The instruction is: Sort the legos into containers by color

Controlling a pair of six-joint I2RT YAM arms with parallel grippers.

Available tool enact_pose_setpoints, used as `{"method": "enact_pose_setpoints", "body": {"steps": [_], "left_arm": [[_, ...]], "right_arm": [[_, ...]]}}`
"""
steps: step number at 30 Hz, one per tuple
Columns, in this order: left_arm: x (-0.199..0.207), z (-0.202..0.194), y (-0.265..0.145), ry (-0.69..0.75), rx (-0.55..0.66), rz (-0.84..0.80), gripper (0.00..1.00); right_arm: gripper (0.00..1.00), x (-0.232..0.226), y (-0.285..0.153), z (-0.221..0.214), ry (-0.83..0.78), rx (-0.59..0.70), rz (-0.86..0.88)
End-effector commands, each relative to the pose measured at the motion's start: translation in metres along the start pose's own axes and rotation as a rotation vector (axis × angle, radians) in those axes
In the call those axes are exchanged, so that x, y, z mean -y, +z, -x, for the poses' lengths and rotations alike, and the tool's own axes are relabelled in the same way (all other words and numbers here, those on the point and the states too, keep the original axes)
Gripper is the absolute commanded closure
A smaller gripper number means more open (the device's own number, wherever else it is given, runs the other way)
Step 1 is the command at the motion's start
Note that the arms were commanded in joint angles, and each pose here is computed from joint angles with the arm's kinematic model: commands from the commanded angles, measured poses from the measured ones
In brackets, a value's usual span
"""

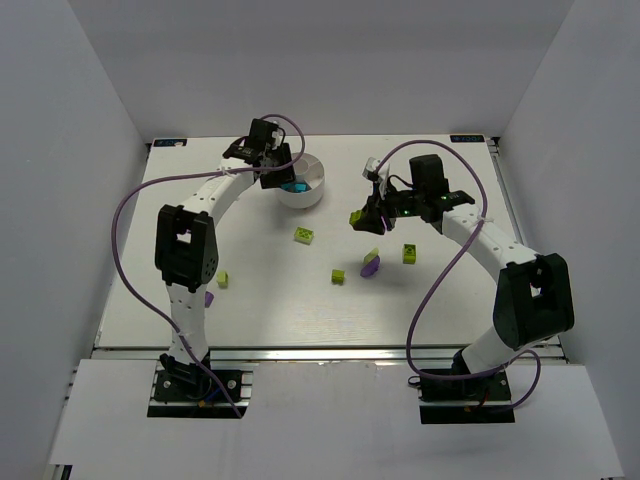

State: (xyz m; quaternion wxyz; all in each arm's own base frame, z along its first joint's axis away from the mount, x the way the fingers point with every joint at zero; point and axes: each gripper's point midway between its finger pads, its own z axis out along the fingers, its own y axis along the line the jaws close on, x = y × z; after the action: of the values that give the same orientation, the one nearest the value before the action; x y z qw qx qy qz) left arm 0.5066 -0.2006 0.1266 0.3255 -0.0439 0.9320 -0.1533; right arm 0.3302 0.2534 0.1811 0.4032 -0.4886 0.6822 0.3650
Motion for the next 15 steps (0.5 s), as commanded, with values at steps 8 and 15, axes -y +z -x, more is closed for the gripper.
{"method": "enact_pose_setpoints", "body": {"steps": [8, 15], "left_arm": [[0.018, 0.035, -0.037, 0.007, 0.112, -0.032, 0.40], [0.016, 0.057, -0.064, 0.011, 0.198, 0.006, 0.39]], "right_arm": [[0.99, -0.002, -0.005, 0.014, -0.045, 0.038, 0.003], [1.00, -0.002, -0.006, 0.015, -0.047, 0.038, 0.004]]}}
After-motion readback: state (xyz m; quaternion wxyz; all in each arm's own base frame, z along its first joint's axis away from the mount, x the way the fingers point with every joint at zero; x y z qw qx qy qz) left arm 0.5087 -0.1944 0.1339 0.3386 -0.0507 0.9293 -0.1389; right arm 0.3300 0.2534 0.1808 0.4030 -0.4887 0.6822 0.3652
